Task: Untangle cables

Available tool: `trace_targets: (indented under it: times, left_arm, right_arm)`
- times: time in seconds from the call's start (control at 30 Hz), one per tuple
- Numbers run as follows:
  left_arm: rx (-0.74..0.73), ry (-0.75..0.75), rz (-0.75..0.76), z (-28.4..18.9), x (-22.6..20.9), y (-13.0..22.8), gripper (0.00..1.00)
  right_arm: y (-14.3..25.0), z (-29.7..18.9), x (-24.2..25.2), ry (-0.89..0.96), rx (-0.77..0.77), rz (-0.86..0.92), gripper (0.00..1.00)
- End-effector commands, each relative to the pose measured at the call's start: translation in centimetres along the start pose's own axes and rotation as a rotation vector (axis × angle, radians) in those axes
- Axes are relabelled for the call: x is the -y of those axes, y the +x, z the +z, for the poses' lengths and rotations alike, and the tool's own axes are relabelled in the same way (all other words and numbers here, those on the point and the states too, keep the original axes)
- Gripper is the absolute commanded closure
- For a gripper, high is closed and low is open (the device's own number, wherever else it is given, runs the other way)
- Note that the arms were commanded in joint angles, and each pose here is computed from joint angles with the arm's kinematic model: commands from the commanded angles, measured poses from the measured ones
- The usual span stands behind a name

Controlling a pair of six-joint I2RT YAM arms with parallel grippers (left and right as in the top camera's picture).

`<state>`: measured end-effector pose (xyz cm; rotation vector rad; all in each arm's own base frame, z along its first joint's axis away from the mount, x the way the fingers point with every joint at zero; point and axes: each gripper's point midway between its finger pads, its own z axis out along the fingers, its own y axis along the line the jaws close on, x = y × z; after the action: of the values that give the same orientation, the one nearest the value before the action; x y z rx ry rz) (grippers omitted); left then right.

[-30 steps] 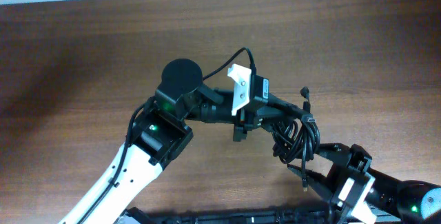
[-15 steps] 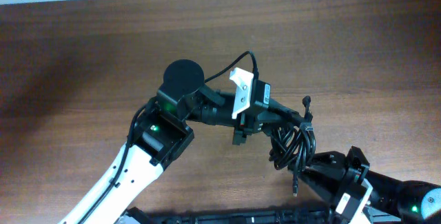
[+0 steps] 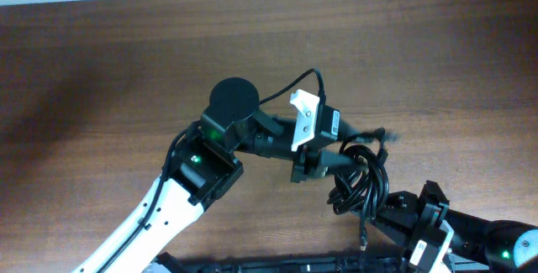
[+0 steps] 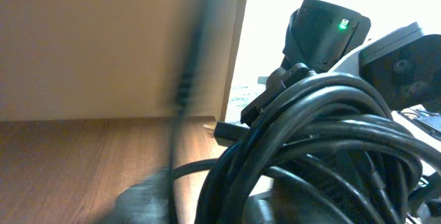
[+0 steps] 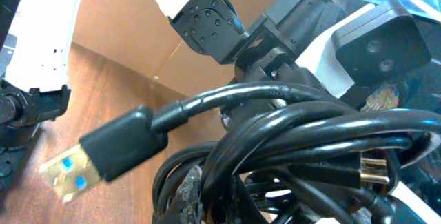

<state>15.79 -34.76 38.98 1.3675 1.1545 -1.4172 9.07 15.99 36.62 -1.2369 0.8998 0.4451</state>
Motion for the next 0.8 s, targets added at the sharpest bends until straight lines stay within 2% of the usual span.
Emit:
trace_targets:
  times: [0.0, 0.07, 0.23, 0.4, 0.53, 0.77]
  left_arm:
    - [0.008, -0.031, 0.019, 0.1, -0.5, -0.6, 0.01]
    - [0.007, -0.079, 0.015, 0.1, -1.4, -0.6, 0.01]
    - [-0.038, -0.314, -0.055, -0.8, -5.3, 1.0, 0.01]
    - [-0.103, -0.533, -0.11, -2.6, -8.3, 2.9, 0.01]
    - [-0.113, -0.536, -0.013, -3.0, -7.8, 2.1, 0.01]
    - [-0.137, -0.617, -0.026, -4.2, -8.2, 2.3, 0.01]
  right_arm:
    - [-0.7, 0.0, 0.0, -0.007, 0.011, 0.02, 0.96]
    - [-0.1, -0.1, 1.1, 0.061, -0.019, 0.108, 0.96]
    - [1.9, -0.9, 4.9, 0.307, -0.083, 0.371, 0.96]
    - [3.8, -2.1, 7.1, 0.489, -0.127, 0.511, 0.96]
    - [4.7, -2.6, 7.7, 0.549, -0.147, 0.562, 0.96]
    - [5.4, -3.5, 8.7, 0.633, -0.164, 0.572, 0.96]
